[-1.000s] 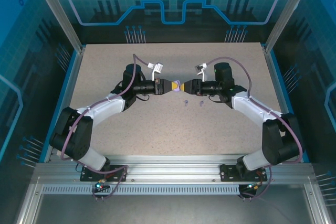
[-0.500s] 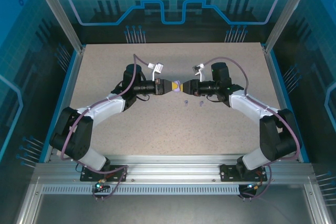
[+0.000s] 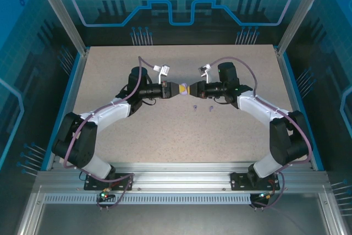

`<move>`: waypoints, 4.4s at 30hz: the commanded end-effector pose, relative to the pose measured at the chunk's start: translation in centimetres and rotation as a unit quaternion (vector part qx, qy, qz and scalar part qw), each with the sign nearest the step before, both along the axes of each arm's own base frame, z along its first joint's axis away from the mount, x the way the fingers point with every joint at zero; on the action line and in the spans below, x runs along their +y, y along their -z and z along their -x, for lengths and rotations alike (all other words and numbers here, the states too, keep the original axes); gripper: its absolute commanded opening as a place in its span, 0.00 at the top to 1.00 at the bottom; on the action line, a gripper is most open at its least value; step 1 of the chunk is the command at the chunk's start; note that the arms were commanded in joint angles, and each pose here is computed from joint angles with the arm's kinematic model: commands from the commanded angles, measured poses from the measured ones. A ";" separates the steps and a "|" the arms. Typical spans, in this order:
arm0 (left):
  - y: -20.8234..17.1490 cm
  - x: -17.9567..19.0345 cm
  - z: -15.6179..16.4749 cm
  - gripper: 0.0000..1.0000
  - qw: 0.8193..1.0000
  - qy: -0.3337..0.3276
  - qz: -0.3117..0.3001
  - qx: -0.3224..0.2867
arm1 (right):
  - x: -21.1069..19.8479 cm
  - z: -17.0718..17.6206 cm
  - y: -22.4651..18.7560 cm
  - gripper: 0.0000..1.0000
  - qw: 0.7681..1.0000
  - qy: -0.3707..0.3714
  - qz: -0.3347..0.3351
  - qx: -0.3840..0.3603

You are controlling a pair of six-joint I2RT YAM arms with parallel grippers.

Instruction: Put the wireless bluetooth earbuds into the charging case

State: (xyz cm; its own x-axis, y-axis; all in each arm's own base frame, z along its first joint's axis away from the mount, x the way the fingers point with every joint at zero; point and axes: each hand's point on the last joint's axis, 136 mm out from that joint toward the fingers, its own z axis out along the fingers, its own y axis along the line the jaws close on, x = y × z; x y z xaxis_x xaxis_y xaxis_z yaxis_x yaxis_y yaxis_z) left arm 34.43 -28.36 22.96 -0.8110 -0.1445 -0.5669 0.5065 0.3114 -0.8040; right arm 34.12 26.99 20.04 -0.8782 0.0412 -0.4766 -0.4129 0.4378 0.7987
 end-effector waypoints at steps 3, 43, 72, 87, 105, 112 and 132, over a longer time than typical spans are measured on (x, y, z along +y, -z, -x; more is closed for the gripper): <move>-2.0 -0.8 1.2 1.00 0.999 0.027 0.018 -0.024 | 1.3 0.2 -1.1 1.00 1.000 -0.017 0.001 -0.016; -5.8 11.0 -3.6 0.01 0.920 -0.278 -0.180 -0.210 | -4.5 -2.5 -0.9 1.00 0.980 0.055 0.187 -0.052; -5.4 4.4 -3.3 0.02 0.969 0.003 -0.207 -0.133 | -4.5 -5.8 -4.8 1.00 0.957 -0.036 0.229 -0.173; -4.8 1.3 0.5 0.31 0.973 0.155 -0.165 -0.046 | -2.1 -2.5 -4.2 1.00 0.950 -0.115 0.223 -0.185; -4.6 0.0 1.2 0.49 0.968 0.191 -0.157 -0.031 | -0.4 0.2 -5.3 1.00 0.945 -0.150 0.214 -0.197; -3.7 0.1 1.0 0.48 0.967 0.189 -0.170 -0.029 | -0.3 0.7 -5.7 1.00 0.943 -0.152 0.216 -0.203; -3.5 -0.6 1.9 0.65 0.966 0.218 -0.140 -0.005 | 0.0 0.4 -5.8 1.00 0.942 -0.153 0.214 -0.206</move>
